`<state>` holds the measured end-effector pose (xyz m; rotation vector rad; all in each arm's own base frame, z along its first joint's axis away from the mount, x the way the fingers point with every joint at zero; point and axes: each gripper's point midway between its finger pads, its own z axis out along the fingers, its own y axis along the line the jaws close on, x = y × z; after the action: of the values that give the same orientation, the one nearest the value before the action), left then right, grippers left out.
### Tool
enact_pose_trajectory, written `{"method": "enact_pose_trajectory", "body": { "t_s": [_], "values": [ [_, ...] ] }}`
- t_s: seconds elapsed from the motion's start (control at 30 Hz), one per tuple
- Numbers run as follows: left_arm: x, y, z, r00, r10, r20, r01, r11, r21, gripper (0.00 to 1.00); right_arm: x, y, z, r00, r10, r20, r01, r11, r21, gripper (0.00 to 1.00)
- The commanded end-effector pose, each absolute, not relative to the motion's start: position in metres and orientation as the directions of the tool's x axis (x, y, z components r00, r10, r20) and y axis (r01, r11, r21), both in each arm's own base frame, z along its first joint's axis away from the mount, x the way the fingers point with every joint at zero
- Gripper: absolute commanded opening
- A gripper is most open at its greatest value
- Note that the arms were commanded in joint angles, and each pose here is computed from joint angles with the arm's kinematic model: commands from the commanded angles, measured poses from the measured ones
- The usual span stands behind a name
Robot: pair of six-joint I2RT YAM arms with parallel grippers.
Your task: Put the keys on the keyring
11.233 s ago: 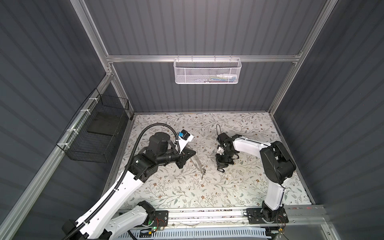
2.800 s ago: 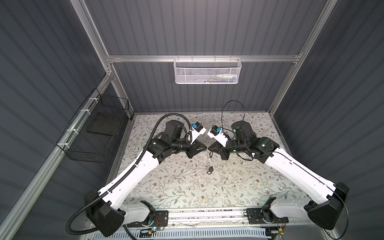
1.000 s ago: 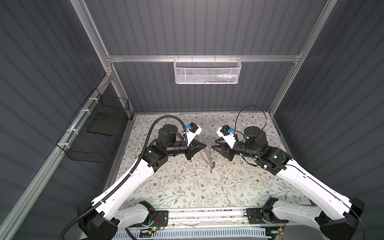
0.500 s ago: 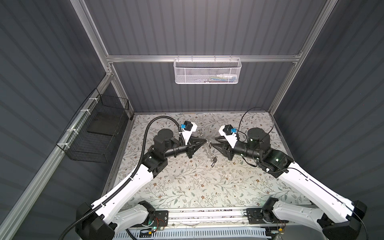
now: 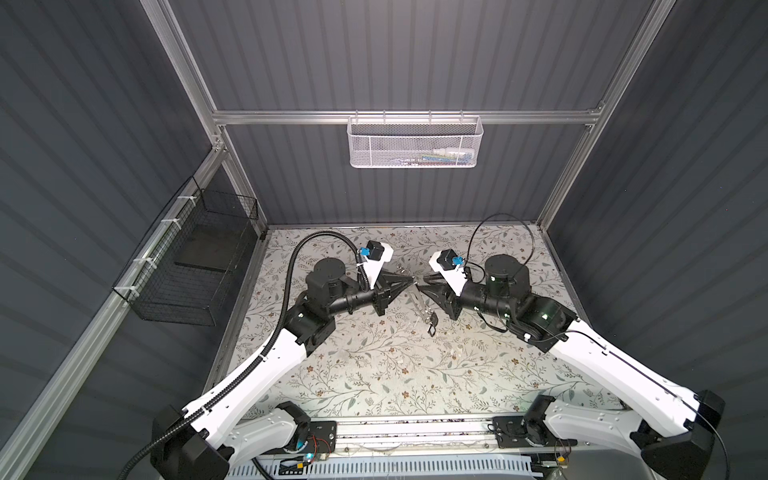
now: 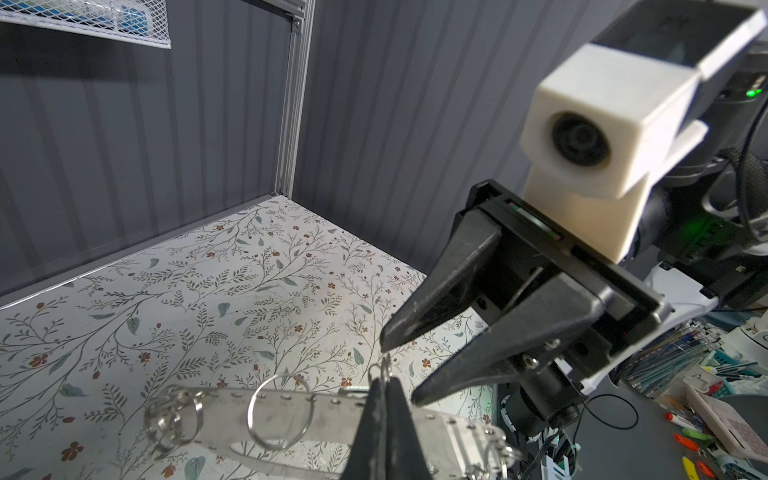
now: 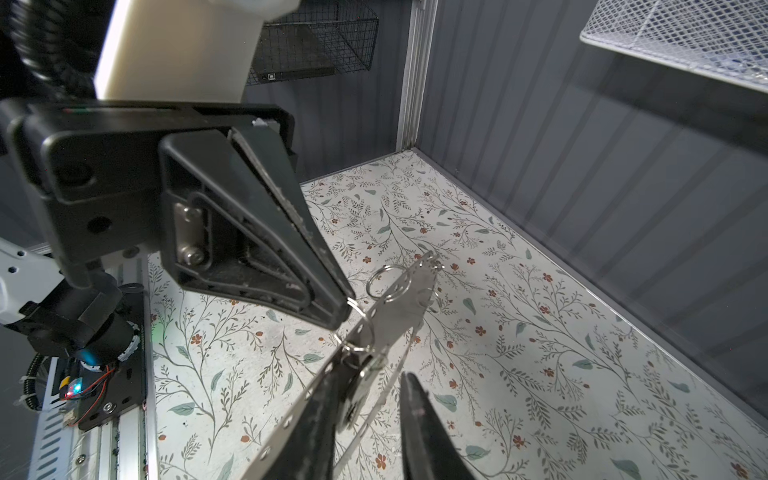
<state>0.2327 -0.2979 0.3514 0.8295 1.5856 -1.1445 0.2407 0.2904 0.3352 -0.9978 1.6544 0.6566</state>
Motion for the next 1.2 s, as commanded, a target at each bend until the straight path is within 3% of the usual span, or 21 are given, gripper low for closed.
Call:
{"method": "enact_pose_trajectory", "body": {
  "t_s": [0.0, 0.23, 0.7, 1.17],
  "values": [
    [0.223, -0.296, 0.378, -0.242, -0.077, -0.967, 0.926, 0.28, -0.254, 0.0, 0.238, 0.293, 0.348, -0.093, -0.265, -0.96, -0.868, 0.495, -0.052, 0.29],
    [0.219, -0.295, 0.384, -0.23, -0.106, -0.967, 0.932, 0.264, -0.25, 0.0, 0.246, 0.281, 0.358, -0.164, -0.141, -0.976, -0.852, 0.52, 0.068, 0.27],
    [0.208, -0.295, 0.394, -0.206, -0.167, -0.964, 0.952, 0.195, -0.237, 0.0, 0.237, 0.273, 0.381, -0.28, 0.06, -0.958, -0.9, 0.332, 0.283, 0.25],
    [0.208, -0.299, 0.4, -0.212, -0.176, -0.961, 0.958, 0.159, -0.24, 0.0, 0.237, 0.292, 0.366, -0.382, 0.02, -0.924, -0.898, 0.228, 0.376, 0.26]
  ]
}}
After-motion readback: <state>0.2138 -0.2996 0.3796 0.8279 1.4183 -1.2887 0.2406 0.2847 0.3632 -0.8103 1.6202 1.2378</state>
